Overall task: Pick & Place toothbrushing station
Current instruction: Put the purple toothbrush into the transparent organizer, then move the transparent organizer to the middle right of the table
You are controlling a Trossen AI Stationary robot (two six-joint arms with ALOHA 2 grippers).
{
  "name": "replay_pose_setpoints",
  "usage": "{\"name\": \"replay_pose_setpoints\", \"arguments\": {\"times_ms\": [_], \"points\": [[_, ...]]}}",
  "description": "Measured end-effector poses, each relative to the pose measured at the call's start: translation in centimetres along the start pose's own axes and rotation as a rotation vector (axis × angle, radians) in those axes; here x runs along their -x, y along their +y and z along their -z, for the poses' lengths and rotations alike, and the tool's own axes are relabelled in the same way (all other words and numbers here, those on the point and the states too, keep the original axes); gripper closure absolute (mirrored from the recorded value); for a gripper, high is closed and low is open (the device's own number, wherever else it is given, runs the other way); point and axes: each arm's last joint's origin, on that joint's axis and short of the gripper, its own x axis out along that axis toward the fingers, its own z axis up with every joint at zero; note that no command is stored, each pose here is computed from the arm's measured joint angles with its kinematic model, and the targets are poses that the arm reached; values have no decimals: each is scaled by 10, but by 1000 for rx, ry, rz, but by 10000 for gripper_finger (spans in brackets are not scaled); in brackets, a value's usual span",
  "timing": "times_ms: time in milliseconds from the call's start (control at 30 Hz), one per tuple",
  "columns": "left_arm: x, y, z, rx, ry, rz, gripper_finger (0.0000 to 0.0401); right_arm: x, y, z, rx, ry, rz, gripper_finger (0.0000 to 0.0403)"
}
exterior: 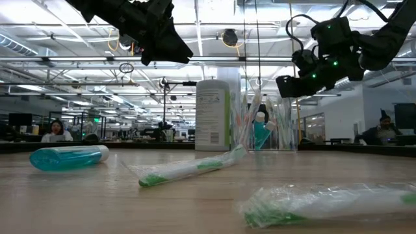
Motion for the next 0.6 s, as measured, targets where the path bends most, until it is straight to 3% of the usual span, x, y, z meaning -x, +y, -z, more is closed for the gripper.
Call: {"name": "replay_pose_setpoints", "arguments": {"times_ms": [200,300,467,600], "points": [[0,0,0,6,5,0,272,6,-3,-2,55,28,-11,258],[0,0,1,4,6,1,272,16,-1,-3,140,55,-52,236],[0,0,1,1,6,1,272,36,5,-8,200,52,-136,223],[0,0,1,-6,6,1,272,48,6,-11,222,48,-123,226]]}}
